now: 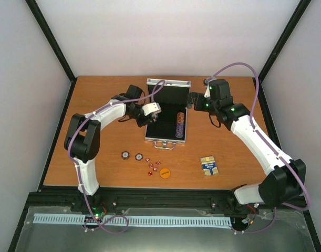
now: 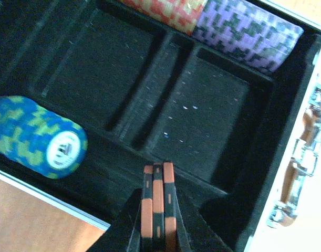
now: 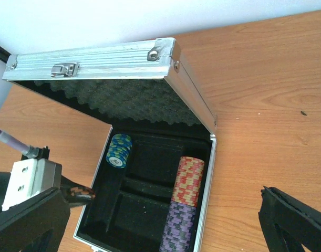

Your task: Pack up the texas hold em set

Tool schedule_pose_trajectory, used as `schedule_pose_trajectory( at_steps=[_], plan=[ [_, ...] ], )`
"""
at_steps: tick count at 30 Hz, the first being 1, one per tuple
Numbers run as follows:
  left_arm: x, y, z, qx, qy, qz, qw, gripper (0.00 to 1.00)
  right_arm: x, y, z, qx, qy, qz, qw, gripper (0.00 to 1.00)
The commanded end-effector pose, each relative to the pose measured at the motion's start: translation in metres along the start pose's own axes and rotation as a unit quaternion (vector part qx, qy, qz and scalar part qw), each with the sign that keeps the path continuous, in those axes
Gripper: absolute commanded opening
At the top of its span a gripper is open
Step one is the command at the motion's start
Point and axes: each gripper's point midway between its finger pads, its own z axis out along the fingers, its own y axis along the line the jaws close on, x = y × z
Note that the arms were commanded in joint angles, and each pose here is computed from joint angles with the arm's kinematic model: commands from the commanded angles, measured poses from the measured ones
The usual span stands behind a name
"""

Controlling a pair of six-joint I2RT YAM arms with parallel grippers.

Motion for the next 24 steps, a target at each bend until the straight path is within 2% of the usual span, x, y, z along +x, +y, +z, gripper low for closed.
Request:
schedule_pose_trajectory(
  at_steps=[1,24],
  plan=[
    [-0.015,0.019,-0.004,-0.029,0.005,0.055,0.998,0.01,0.000,-0.005,0.007,-0.001,-0.001,0.002,1.000,1.00],
    [0.008,0.022,0.038,-0.025,0.091,0.117,0.989,0.01,0.010,-0.035,0.018,0.013,0.017,0.022,1.000,1.00]
  ],
)
